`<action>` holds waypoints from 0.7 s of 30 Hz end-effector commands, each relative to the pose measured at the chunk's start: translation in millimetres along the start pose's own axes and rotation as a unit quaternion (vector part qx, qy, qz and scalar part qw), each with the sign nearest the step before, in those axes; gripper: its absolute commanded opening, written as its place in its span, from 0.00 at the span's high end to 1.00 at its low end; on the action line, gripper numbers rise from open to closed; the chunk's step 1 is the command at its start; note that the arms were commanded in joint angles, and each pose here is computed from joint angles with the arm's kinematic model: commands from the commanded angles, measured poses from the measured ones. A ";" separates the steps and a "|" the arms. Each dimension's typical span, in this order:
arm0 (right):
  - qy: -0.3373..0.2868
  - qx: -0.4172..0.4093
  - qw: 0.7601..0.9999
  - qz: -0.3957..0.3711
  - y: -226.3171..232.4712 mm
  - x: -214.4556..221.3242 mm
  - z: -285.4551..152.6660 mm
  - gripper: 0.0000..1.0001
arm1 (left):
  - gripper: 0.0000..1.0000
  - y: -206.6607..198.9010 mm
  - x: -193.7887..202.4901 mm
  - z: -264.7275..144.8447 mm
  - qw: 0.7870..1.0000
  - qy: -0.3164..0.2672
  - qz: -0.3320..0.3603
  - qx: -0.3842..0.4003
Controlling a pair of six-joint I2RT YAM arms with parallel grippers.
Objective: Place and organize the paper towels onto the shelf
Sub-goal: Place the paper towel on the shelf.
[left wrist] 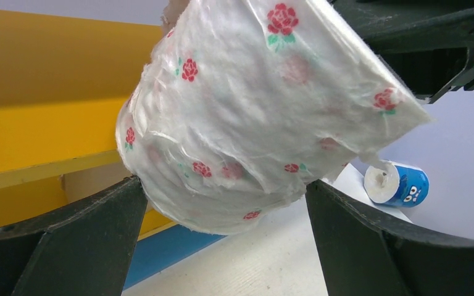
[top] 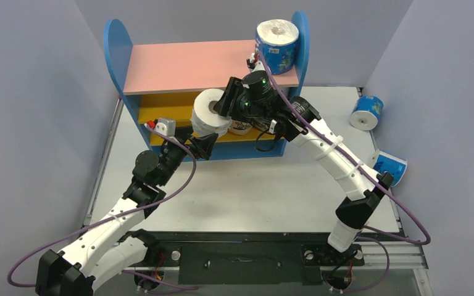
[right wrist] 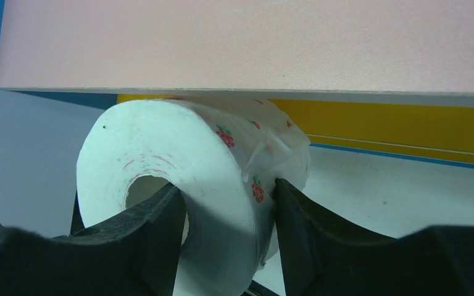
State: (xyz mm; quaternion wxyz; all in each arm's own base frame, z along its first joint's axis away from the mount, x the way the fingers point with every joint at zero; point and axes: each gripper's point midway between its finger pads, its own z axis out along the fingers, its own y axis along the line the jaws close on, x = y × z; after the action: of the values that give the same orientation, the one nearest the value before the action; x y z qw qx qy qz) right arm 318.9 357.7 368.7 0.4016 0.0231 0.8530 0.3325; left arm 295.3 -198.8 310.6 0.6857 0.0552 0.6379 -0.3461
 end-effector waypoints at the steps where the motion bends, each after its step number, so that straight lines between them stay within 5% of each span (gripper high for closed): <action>1: -0.028 -0.037 0.999 0.013 19.0 -17.1 -24.6 0.57 | 0.04 -18.3 -28.1 -1.6 0.998 -0.051 -0.006 0.030; 21: -0.021 -0.014 1.000 0.003 17.6 -14.9 -4.8 0.56 | 0.04 -10.9 -16.2 9.8 0.999 -0.047 0.002 0.014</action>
State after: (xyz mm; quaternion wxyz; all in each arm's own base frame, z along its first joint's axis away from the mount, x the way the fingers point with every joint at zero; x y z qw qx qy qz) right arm 319.2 352.1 361.3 0.3991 0.0266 0.8624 0.3104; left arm 296.2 -204.0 302.7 0.6876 0.0529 0.6356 -0.3470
